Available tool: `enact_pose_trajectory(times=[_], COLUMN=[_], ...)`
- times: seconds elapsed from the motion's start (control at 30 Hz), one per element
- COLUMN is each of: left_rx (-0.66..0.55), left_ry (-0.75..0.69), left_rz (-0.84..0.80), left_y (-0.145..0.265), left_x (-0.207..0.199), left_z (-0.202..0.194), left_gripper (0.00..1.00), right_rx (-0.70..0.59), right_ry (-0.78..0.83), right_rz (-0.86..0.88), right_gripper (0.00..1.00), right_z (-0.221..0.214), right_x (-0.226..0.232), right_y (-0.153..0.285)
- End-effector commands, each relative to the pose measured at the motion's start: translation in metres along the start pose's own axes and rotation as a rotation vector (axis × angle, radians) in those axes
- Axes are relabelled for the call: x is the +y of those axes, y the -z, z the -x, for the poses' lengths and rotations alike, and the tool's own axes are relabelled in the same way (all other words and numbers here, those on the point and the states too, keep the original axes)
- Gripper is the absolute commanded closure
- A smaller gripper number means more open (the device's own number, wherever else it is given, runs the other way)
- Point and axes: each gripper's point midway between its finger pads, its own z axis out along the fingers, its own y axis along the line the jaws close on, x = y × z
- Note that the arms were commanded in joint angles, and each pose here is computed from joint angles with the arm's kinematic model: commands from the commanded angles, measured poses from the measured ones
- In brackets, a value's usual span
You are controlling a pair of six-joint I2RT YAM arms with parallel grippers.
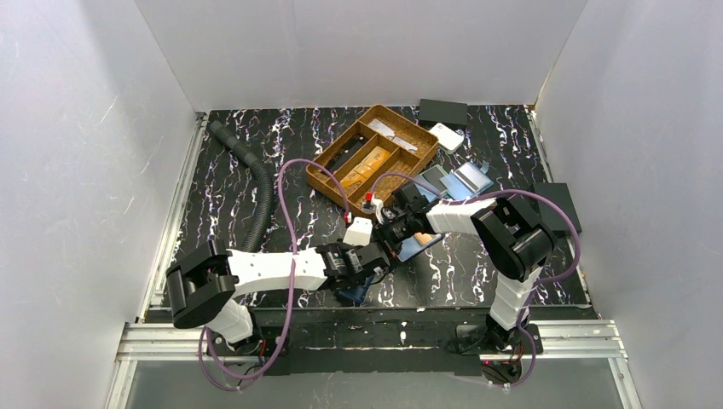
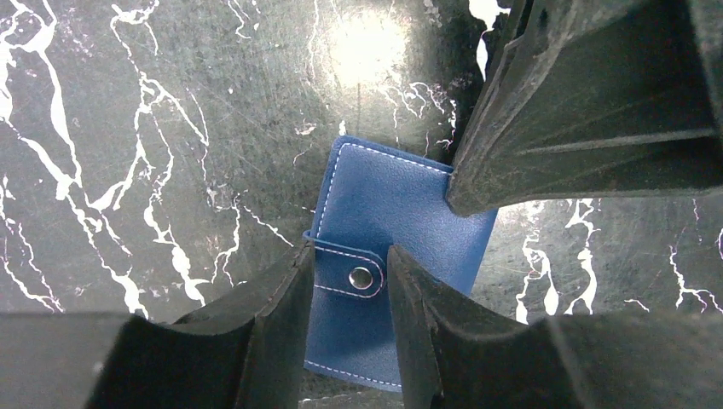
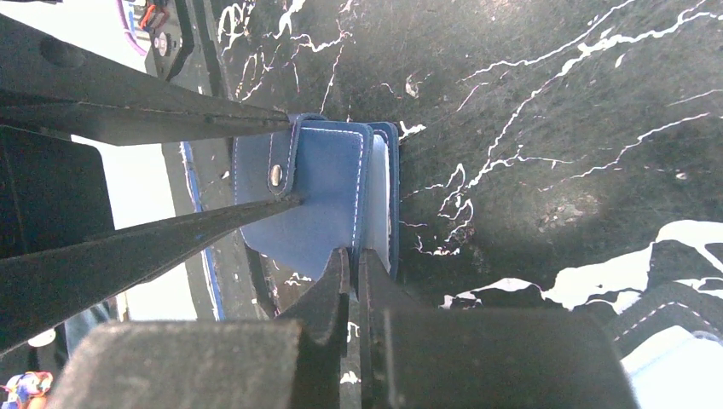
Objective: Take the credit cards out of the card holder
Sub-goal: Open the card holder at the center of the board.
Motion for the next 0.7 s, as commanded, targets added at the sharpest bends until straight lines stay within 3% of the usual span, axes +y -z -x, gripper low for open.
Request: enact_pose_trajectory(times=[0.0,0.2,0.4,0.67], left_rx=[-0.008,0.021,0.017,-0.057], left_ry=[-0.018,-0.023,-0.026,-0.013], left_rz=[0.087,0.105,0.136,0.099], left_y=[0.006,0.002,0.004,0.019], left_x=[0.013,0.014,0.024,0.041], left_z=[0.002,-0.007,-0.009,0.003], left_gripper=[0.66,0.73,1.0,1.0], right_rx=[-0.004,-0.004,-0.005,-0.006], right_ry=[0.002,0.0,0.001,0.014], right_rz=[-0.014,-0.014,-0.011,-0.022], right_gripper=[0.99,0.99,0.99,0.99], right_z=[0.006,0.006,0.007,0.008], right_x=[-0.006,-0.006,-0.006,-0.008], right_y=[0.001,0.002,0.002,0.005])
